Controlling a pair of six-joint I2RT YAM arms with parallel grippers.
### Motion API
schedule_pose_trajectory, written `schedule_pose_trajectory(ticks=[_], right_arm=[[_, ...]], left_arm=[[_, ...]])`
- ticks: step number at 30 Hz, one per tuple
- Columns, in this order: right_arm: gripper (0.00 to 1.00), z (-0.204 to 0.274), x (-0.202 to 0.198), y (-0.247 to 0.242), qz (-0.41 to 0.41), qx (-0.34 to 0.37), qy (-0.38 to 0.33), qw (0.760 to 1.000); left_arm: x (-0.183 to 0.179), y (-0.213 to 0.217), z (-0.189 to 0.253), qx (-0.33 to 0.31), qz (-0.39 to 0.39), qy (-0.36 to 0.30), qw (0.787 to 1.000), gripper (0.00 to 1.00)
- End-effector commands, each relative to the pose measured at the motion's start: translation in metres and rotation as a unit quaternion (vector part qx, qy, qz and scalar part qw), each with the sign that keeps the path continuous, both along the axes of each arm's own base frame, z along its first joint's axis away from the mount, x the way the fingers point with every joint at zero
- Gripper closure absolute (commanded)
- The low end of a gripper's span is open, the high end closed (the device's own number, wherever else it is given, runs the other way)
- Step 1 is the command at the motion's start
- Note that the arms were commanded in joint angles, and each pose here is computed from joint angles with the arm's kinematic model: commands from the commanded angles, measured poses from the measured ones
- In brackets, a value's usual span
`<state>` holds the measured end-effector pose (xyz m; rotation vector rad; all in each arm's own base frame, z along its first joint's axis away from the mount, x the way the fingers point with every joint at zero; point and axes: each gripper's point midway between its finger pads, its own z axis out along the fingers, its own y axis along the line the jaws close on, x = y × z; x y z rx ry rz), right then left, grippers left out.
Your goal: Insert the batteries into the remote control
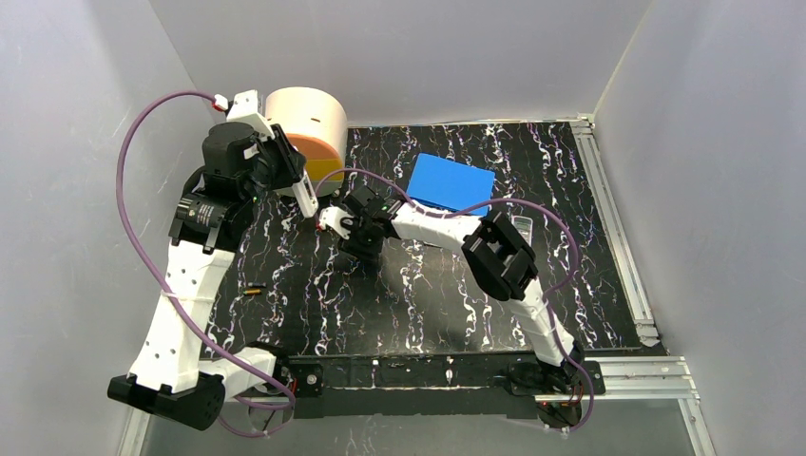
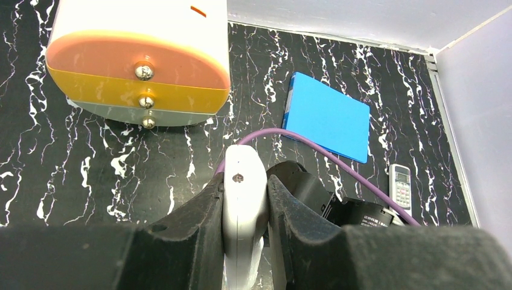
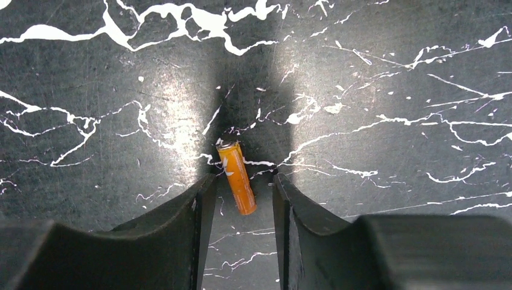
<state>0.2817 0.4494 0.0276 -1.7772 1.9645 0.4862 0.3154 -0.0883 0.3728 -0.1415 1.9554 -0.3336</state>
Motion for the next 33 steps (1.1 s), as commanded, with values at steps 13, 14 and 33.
schedule_pose_trajectory(ticks=[13,14,33], right_arm=[[0.87,-0.025,-0.004,-0.026,-0.013,-0.068,0.017,0.997],[0.90,-0.021,-0.002,-0.024,-0.020,-0.063,0.013,0.998],[0.97,0.088,0.037,-0.085,-0.394,0.124,0.031,0.910]], left_arm=[[-0.001,-0.001,0.015,-0.007,-0.004,-0.018,1.000,1.00],[0.000,-0.001,0.014,-0.007,-0.004,-0.017,1.000,1.00],[0.010,-0.070,-0.049,-0.105,-0.145,0.057,0.982,1.00]])
